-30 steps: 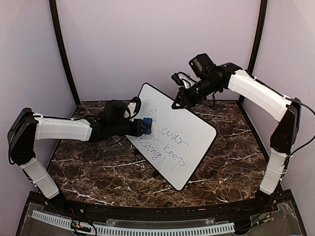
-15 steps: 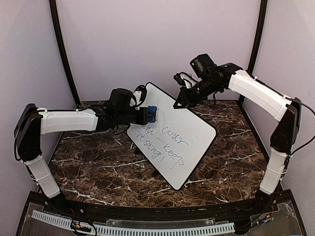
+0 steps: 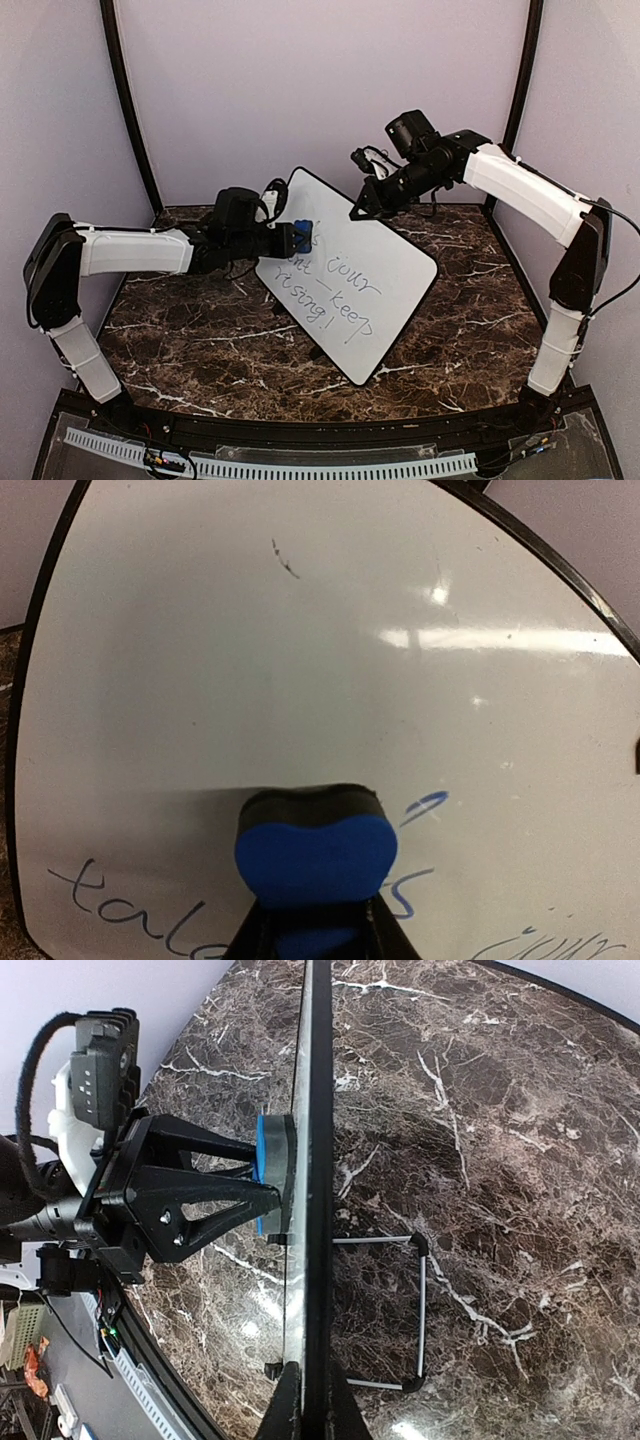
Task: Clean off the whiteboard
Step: Erase the center of the whiteboard.
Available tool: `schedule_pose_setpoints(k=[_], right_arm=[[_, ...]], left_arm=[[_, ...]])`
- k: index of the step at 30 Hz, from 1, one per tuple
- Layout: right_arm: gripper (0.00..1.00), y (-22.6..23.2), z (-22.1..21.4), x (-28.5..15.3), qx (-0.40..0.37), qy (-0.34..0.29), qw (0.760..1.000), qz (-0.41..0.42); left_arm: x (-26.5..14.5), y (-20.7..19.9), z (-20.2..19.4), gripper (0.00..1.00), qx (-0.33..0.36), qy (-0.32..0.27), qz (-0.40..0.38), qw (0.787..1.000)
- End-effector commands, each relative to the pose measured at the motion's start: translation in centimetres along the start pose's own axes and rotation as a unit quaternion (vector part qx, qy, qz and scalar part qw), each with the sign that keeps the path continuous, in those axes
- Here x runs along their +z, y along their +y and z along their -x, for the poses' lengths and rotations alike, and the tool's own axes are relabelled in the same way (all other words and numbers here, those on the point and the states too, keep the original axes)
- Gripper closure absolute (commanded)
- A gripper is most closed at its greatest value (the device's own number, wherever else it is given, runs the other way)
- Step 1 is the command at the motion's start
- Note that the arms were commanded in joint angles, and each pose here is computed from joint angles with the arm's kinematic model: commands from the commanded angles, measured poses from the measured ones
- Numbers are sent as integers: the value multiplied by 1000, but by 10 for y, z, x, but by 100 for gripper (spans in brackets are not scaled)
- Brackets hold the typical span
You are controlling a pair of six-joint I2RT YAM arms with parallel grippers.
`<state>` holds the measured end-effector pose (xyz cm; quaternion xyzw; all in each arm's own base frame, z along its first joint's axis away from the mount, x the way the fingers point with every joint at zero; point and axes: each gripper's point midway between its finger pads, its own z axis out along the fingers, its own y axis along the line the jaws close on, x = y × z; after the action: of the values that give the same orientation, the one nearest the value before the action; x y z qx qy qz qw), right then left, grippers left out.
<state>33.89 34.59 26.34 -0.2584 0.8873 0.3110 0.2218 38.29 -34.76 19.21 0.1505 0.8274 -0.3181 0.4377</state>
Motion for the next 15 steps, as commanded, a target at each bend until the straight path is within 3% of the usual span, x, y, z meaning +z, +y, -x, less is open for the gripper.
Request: schedule_pose_setpoints(k=[1,6,15], right_arm=[[100,26,-21,8,-81,30,996,35],[100,26,-22,8,-81,30,996,33],[100,26,-22,6,-80,28,996,33]], left_arm=[[-4,2,-46,100,-23,57,0,998],[-8,4,-47,100,-22,53,6,998],[3,30,7,100,-3,1,58,998]])
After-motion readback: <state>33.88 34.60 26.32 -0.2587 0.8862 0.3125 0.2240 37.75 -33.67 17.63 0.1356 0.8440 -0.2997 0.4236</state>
